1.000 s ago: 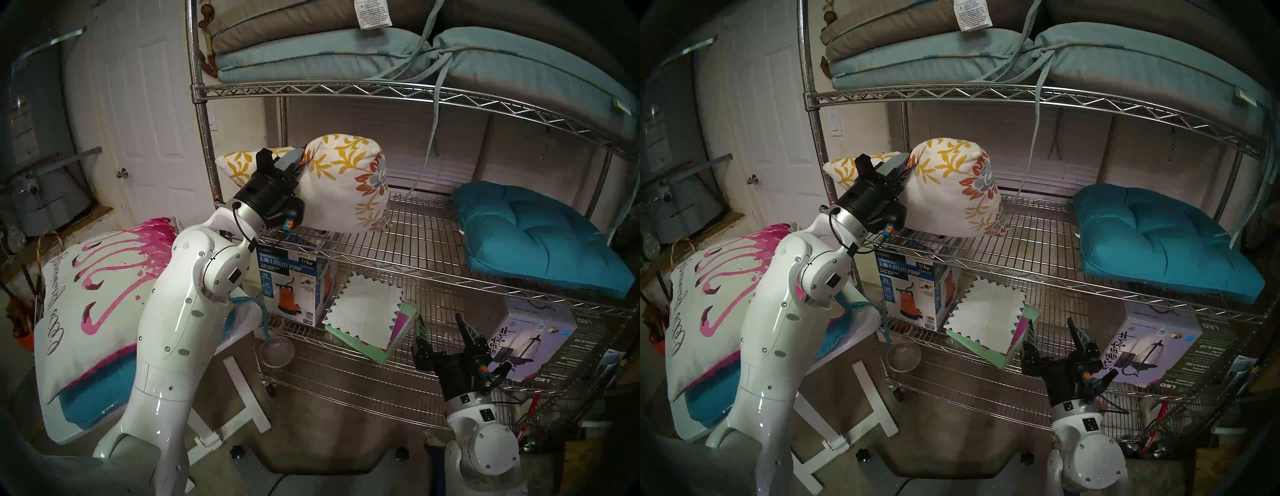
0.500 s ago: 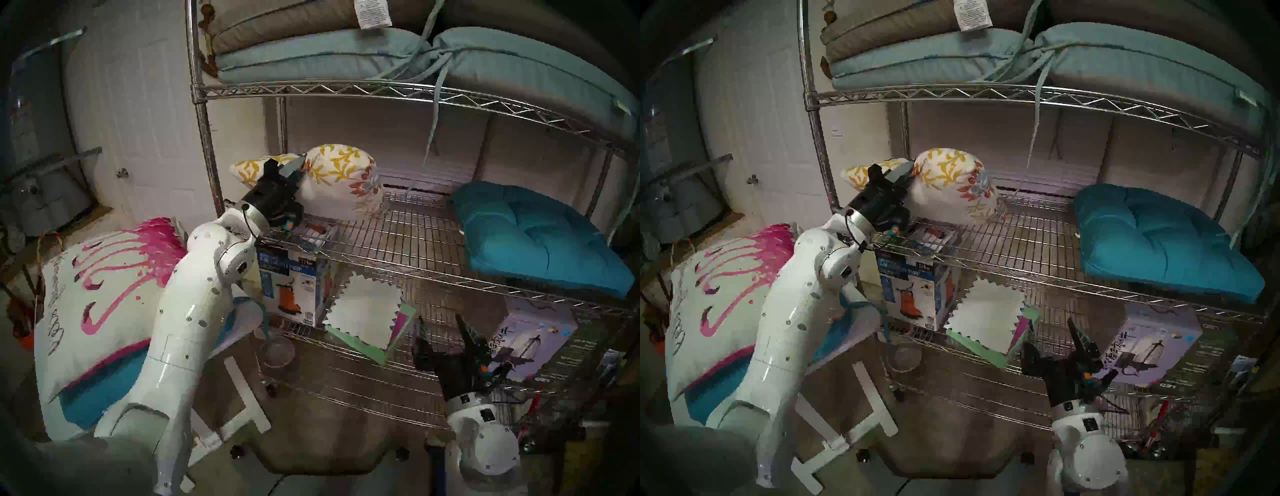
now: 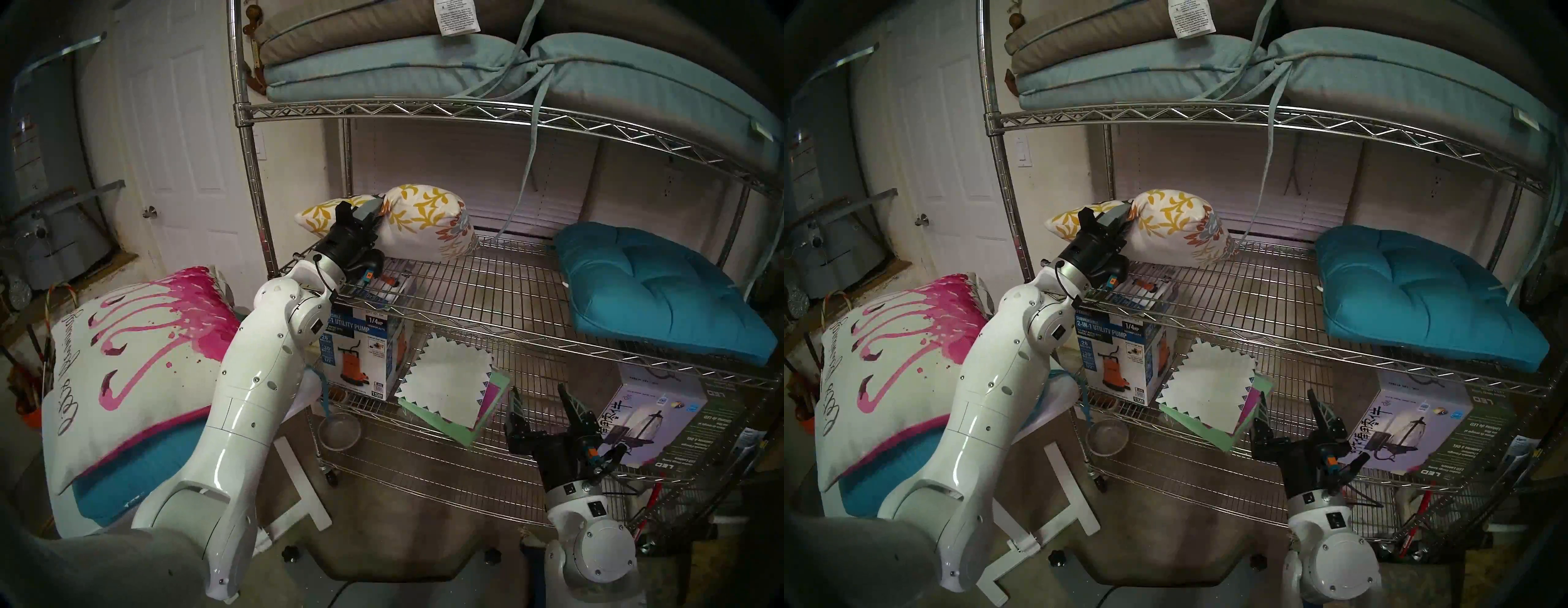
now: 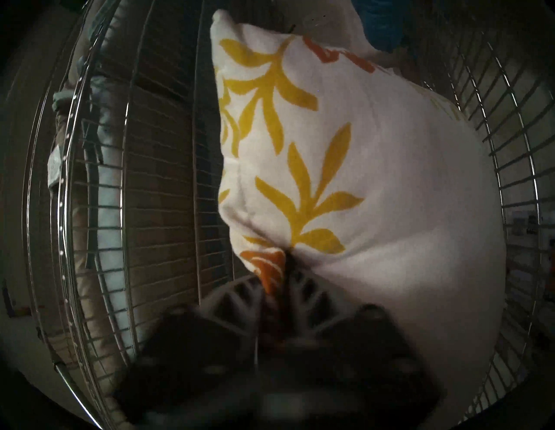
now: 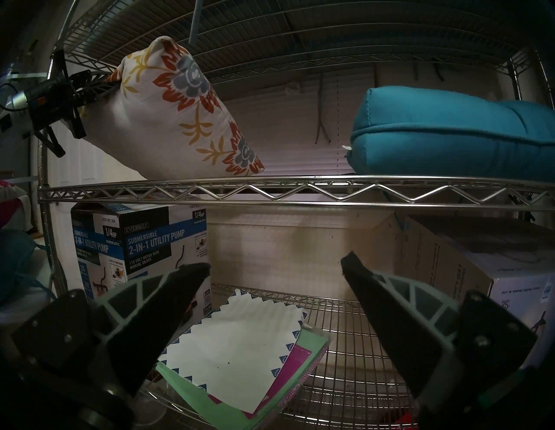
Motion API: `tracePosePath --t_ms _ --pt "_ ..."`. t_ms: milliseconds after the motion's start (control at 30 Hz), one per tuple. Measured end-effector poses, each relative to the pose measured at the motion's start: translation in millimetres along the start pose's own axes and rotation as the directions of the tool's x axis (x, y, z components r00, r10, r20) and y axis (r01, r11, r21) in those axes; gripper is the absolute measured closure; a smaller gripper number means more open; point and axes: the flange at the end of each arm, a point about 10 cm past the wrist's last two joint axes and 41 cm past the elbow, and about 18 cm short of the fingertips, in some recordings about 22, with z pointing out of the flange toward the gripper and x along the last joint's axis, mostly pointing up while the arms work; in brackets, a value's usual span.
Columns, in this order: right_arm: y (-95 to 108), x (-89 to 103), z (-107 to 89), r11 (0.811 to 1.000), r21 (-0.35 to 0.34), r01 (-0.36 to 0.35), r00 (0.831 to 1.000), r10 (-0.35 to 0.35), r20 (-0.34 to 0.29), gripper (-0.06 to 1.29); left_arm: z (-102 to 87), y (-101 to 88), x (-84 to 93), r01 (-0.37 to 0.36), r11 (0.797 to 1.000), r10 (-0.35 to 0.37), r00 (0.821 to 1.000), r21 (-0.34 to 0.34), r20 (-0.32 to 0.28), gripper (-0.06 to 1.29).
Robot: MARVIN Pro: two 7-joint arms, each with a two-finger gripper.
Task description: Put cushion on the shelf
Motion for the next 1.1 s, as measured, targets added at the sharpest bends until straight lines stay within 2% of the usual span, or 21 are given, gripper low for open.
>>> tracePosePath --t_ms 33,67,100,267,333,533,833,1100 --pt "0 0.0 0.0 1.0 0.0 0.0 1.0 0.0 0.0 -0.03 -2.8 1.5 1.8 0.029 1.0 -0.029 1.0 -0.003 0.01 0.1" --pt "0 0.0 0.0 1.0 0.0 0.0 1.0 0.0 0.0 -0.03 -4.6 2.9 3.0 0.044 0.999 -0.044 0.999 -0.007 0.016 0.0" --pt "0 0.0 0.0 1.0 0.0 0.0 1.0 0.0 0.0 -0.03 -9.4 7.5 5.9 0.081 0.997 -0.081 0.996 -0.017 0.027 -0.04" --pt "0 -0.2 0.0 1.0 0.0 0.0 1.0 0.0 0.0 -0.03 -26.9 20.7 13.2 0.183 0.982 -0.18 0.981 -0.048 0.07 -0.04" --pt "0 -0.2 0.0 1.0 0.0 0.0 1.0 0.0 0.0 -0.03 -38.3 23.7 17.2 0.238 0.97 -0.232 0.968 -0.054 0.097 -0.04" --pt "0 -0.3 0.0 1.0 0.0 0.0 1.0 0.0 0.001 -0.03 -60.4 24.4 27.2 0.315 0.948 -0.307 0.943 -0.047 0.131 -0.04" --pt "0 -0.5 0.0 1.0 0.0 0.0 1.0 0.0 0.001 -0.03 -84.4 17.0 42.8 0.365 0.931 -0.358 0.923 -0.026 0.143 -0.04" --pt "0 -0.5 0.0 1.0 0.0 0.0 1.0 0.0 0.001 -0.03 -97.1 -5.2 49.9 0.36 0.933 -0.359 0.922 0.018 0.143 -0.04"
